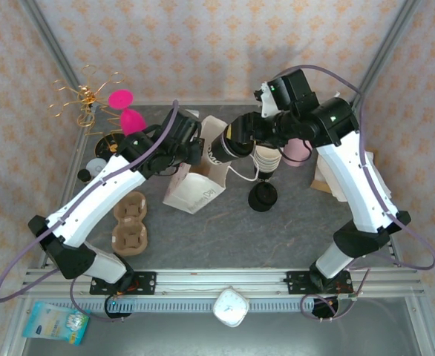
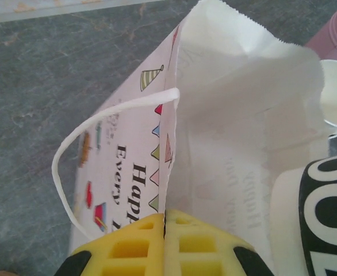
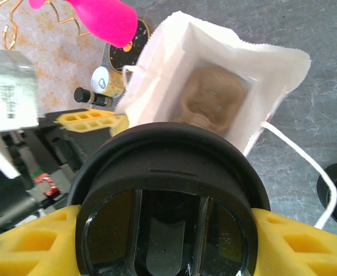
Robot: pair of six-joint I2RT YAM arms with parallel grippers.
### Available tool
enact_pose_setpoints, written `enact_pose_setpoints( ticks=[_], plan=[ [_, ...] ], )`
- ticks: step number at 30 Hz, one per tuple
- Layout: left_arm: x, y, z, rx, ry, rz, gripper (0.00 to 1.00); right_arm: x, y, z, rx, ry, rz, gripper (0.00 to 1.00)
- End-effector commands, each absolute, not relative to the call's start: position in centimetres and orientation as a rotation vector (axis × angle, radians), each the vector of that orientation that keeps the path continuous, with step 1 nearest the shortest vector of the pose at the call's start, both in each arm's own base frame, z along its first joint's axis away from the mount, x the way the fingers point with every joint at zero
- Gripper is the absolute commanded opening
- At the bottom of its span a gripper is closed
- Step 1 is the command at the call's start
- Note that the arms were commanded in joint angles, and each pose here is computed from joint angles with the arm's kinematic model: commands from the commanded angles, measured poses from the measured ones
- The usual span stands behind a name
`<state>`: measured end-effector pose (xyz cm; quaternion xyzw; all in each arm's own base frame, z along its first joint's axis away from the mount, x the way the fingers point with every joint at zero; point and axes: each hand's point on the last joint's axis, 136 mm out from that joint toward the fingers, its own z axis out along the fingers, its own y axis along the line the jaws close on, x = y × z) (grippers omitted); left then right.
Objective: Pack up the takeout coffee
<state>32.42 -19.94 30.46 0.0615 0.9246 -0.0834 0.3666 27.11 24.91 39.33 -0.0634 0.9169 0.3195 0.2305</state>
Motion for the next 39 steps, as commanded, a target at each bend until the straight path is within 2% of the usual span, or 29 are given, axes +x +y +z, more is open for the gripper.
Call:
enact_pose_setpoints(
  ticks=[1,6,12,17,28,39],
  plan=[
    [32.6,-20.6,31.0,0.120,2.348,-0.268,0.00,26.9,25.0,41.0,-0.178,2.470,0.918,0.57],
    [31.9,-22.9,32.5,0.116,2.301,-0.484,0.00,27.8,24.4,39.5,-0.156,2.498,0.831,0.57],
    [31.3,-24.0,32.6,0.096,2.275,-0.611,0.00,28.6,24.1,38.1,-0.145,2.522,0.759,0.56],
    [31.5,-23.5,32.7,0.060,2.267,-0.567,0.00,28.9,23.3,36.8,-0.128,2.544,0.682,0.56],
    [29.9,-25.5,32.7,-0.005,2.235,-0.733,0.00,29.9,22.6,34.0,-0.101,2.598,0.538,0.56],
    [29.6,-25.4,31.2,-0.076,2.240,-0.658,0.00,30.2,23.7,32.1,-0.093,2.645,0.490,0.55]
  ],
)
